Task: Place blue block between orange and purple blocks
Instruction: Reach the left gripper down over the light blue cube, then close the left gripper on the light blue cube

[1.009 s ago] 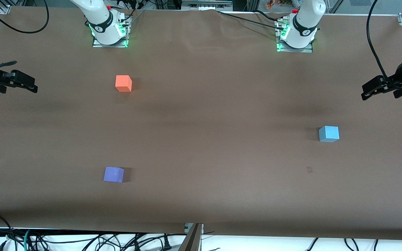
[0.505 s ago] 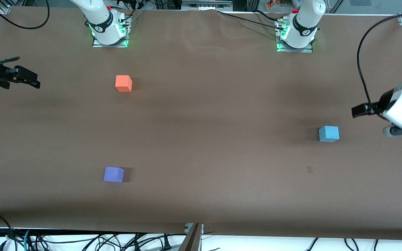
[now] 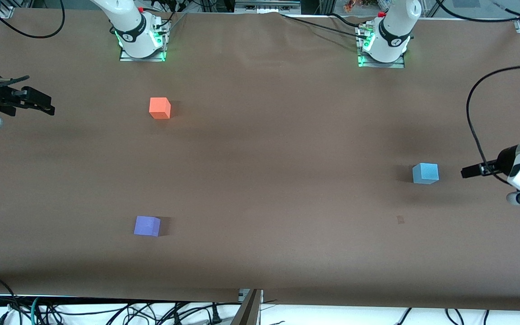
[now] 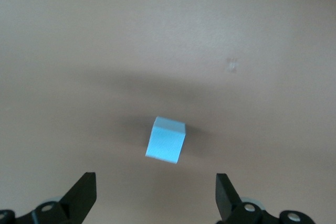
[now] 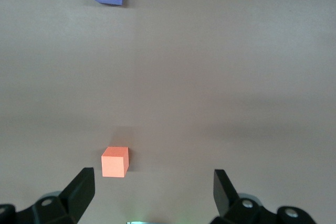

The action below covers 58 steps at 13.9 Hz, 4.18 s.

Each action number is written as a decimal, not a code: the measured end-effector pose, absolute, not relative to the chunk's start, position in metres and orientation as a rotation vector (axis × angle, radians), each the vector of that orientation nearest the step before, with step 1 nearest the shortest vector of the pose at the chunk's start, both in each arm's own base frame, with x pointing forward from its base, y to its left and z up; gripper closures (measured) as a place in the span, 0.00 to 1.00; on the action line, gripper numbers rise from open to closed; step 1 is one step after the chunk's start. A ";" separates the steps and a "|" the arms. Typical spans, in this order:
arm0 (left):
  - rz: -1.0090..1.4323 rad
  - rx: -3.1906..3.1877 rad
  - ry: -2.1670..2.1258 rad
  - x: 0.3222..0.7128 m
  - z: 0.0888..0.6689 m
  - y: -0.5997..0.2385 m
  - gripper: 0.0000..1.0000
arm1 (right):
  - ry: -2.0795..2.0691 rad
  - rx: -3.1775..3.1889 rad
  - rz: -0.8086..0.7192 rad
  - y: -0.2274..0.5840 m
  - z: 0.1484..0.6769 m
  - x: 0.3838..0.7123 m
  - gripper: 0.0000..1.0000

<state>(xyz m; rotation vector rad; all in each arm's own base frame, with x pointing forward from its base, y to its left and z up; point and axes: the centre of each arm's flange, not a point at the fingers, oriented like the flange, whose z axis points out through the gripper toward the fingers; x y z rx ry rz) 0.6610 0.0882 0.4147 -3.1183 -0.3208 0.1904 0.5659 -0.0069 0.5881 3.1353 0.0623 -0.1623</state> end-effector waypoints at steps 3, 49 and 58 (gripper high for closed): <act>0.157 -3.129 -0.298 0.660 0.330 0.080 0.00 | 0.070 3.135 -0.157 -0.004 0.588 0.566 0.00; 0.258 -3.141 0.252 0.611 0.205 0.095 0.00 | 0.084 3.138 -0.143 0.001 0.587 0.568 0.00; 0.246 -3.139 0.314 0.612 0.205 0.093 0.44 | 0.084 3.140 -0.152 0.002 0.584 0.570 0.00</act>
